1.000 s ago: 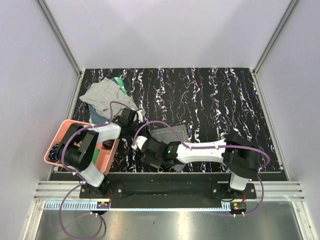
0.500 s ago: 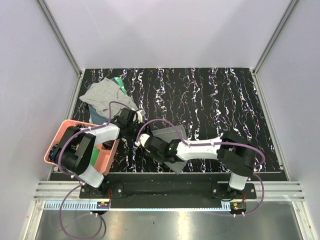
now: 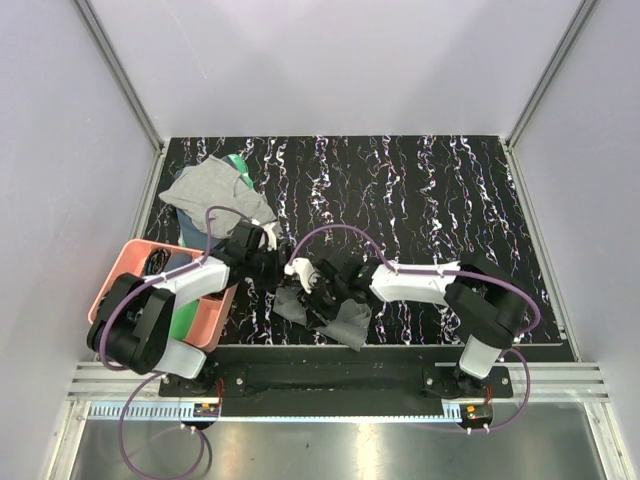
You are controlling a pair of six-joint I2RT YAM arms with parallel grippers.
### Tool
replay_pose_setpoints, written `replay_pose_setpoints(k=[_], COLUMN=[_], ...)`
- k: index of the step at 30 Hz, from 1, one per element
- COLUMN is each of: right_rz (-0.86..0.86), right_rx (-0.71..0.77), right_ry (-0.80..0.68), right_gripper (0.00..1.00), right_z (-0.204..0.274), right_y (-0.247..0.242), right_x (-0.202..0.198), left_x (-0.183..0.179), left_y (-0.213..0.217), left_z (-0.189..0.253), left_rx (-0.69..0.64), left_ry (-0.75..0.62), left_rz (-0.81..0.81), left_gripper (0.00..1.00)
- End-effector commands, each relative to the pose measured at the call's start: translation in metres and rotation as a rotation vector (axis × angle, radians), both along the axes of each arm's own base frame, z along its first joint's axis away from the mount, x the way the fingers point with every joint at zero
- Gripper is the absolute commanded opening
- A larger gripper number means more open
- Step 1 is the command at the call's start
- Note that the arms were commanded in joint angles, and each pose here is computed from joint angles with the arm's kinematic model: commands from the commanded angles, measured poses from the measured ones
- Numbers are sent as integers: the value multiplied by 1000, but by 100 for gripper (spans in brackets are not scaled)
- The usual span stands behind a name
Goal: Fold the napkin, place the utensils inside, and roll it up
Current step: Roll the napkin with the utensil
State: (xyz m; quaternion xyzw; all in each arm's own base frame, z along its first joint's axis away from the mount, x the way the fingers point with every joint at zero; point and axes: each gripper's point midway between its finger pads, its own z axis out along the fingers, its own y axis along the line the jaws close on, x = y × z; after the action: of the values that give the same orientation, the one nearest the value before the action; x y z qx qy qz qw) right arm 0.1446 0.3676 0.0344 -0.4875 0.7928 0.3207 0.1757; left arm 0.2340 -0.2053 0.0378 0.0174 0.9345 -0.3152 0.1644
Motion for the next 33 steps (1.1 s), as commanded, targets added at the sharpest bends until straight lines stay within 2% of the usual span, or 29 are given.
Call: replay_pose_setpoints(k=[1, 14, 22, 26, 29, 33], right_rz=[7, 0, -15, -17, -22, -30], right_rx=[38, 47, 48, 32, 20, 6], right_ry=[197, 446, 531, 551, 564, 577], right_gripper=[34, 33, 33, 33, 33, 34], right_z=[5, -12, -17, -23, -26, -28], right_y=[-10, -17, -23, -24, -25, -25], right_x=[-8, 0, 10, 12, 13, 14], left_x=[-7, -6, -17, -21, -22, -22], left_y=[10, 14, 2, -4, -7, -9], left_z=[1, 18, 19, 15, 13, 10], left_rx=[15, -42, -132, -164, -173, -175], left_ry=[-38, -182, -174, -144, -137, -123], left_rz=[14, 70, 14, -10, -19, -30], left_gripper=[91, 91, 89, 84, 77, 57])
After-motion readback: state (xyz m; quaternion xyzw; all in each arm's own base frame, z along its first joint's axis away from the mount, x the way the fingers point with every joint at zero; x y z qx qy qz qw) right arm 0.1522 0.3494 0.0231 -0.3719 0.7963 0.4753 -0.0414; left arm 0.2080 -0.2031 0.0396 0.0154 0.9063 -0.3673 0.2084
